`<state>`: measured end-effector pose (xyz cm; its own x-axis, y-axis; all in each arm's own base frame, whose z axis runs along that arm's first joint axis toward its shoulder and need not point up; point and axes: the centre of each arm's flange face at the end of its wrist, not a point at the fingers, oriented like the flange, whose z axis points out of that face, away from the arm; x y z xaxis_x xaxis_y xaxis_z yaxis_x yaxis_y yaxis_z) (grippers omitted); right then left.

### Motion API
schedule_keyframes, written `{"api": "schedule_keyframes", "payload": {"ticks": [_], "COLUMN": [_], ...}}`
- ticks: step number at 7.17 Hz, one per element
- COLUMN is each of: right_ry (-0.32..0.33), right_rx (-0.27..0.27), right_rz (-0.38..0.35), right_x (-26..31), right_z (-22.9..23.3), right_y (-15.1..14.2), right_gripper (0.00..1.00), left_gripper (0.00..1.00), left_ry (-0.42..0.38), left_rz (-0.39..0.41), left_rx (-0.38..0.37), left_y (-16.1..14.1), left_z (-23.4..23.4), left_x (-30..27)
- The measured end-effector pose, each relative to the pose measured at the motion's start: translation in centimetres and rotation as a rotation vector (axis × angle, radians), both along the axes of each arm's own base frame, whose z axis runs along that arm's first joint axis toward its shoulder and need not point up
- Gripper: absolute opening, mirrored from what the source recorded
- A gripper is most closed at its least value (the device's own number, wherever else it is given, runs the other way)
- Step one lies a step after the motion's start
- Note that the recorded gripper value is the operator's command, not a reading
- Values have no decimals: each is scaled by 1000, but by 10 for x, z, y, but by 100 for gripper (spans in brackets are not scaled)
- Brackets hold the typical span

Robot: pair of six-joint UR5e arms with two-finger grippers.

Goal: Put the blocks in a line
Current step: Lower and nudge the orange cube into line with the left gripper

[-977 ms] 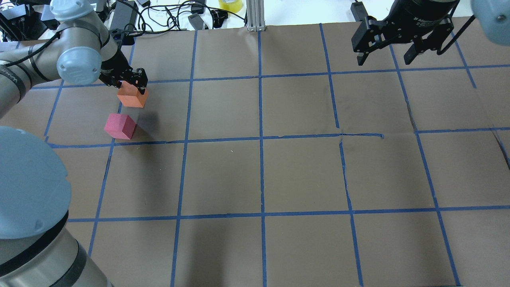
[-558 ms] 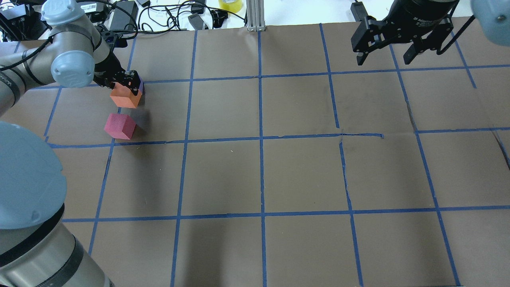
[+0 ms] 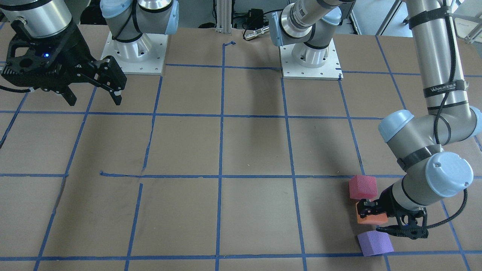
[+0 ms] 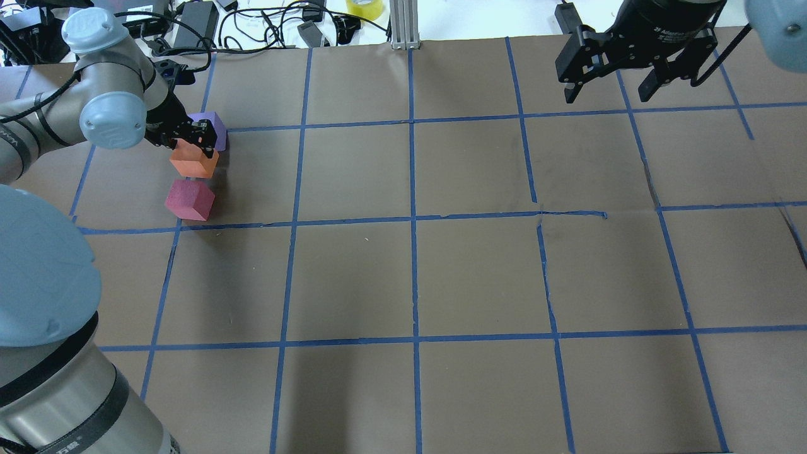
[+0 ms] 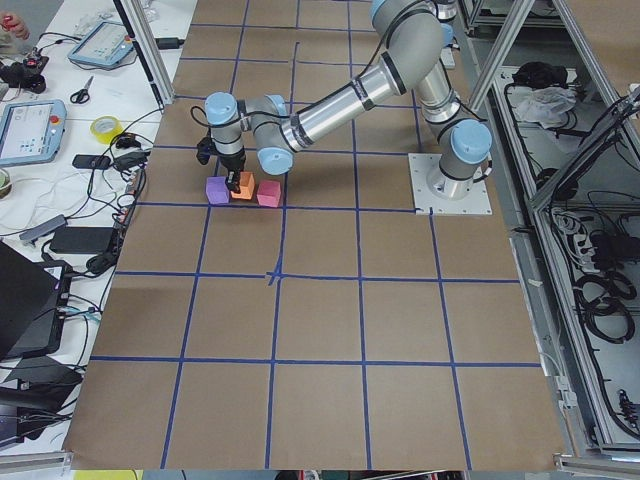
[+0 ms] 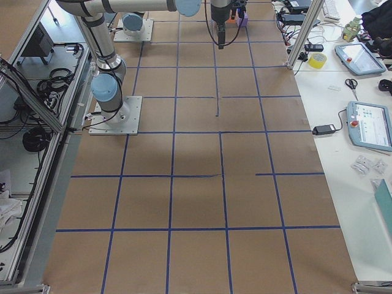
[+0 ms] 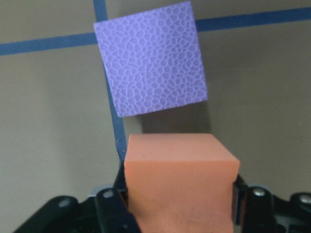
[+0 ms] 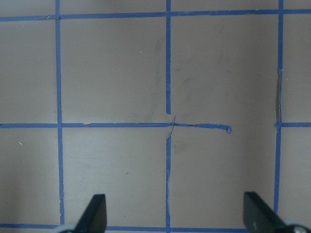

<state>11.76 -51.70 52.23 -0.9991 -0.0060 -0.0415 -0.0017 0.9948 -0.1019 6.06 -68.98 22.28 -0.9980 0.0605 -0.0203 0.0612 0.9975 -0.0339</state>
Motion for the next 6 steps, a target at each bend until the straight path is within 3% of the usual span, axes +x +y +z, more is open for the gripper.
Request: {"api": "schedule_keyframes", "payload": {"ticks": [2, 6], "right_ry": [0, 0], "right_rx": [0, 3], "right_rz": [0, 0], "right_x": [0, 0], "right_z": [0, -1], "right_y": [0, 0], "right_gripper": [100, 100], "left_gripper": [40, 42], "left_ry": [3, 10], "left_rz": [40, 38], "left_rx": [-1, 12], "left_y": [1, 5], "left_z": [-6, -14], "left_x": [0, 2]}}
